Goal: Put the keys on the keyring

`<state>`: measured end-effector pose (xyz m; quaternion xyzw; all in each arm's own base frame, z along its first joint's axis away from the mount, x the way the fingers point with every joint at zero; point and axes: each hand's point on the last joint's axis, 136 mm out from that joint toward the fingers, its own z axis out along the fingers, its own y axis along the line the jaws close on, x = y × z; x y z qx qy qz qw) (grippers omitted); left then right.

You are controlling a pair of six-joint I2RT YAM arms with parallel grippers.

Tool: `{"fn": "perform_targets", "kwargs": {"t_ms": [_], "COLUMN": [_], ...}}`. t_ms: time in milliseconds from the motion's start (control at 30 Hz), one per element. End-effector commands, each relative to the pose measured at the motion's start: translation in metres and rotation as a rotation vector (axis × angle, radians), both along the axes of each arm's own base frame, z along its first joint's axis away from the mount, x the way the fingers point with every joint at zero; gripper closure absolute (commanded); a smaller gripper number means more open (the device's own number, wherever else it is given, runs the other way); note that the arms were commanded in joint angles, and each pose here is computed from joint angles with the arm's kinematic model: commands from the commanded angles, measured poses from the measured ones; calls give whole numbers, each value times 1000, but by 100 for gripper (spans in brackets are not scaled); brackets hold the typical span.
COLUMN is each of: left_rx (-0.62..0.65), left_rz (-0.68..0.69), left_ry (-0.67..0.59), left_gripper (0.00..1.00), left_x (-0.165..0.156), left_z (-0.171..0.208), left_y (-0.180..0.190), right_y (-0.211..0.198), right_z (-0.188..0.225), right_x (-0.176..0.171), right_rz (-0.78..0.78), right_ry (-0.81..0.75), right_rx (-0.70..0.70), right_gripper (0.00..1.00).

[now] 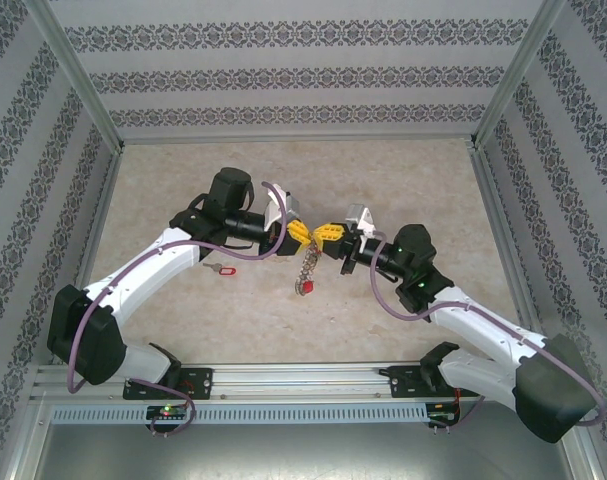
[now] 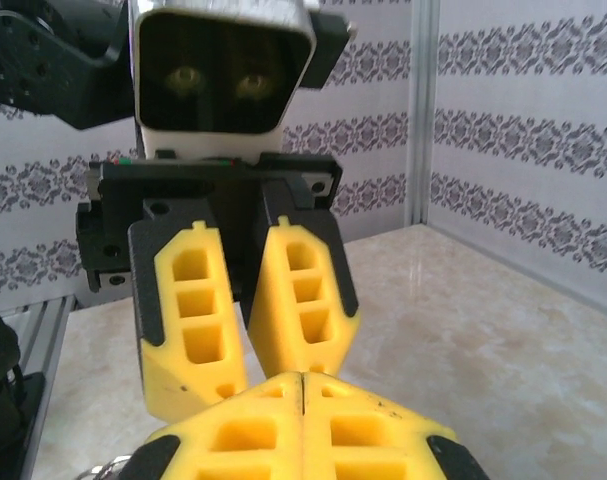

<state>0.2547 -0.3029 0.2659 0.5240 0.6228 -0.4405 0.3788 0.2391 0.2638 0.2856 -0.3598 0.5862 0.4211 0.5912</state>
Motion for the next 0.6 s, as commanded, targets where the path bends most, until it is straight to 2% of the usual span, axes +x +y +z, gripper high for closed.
{"fn": "perform_targets", "kwargs": {"t_ms": [0, 333, 567], "left_rx": [-20, -36, -75], "left_rz": [-30, 10, 59], "left_ry": [49, 21, 30], "left_gripper": [76, 75, 74], "left_x": [-5, 7, 11], "left_z": [-1, 8, 24], "left_y": [2, 0, 21], "right_y": [-6, 1, 0], "right_z": [43, 45, 46], "right_x": [-9, -13, -15], "right_rz": [10, 50, 52], "right_ry": [-134, -150, -161], "right_rx": [97, 90, 89], "right_gripper": [100, 100, 100]}}
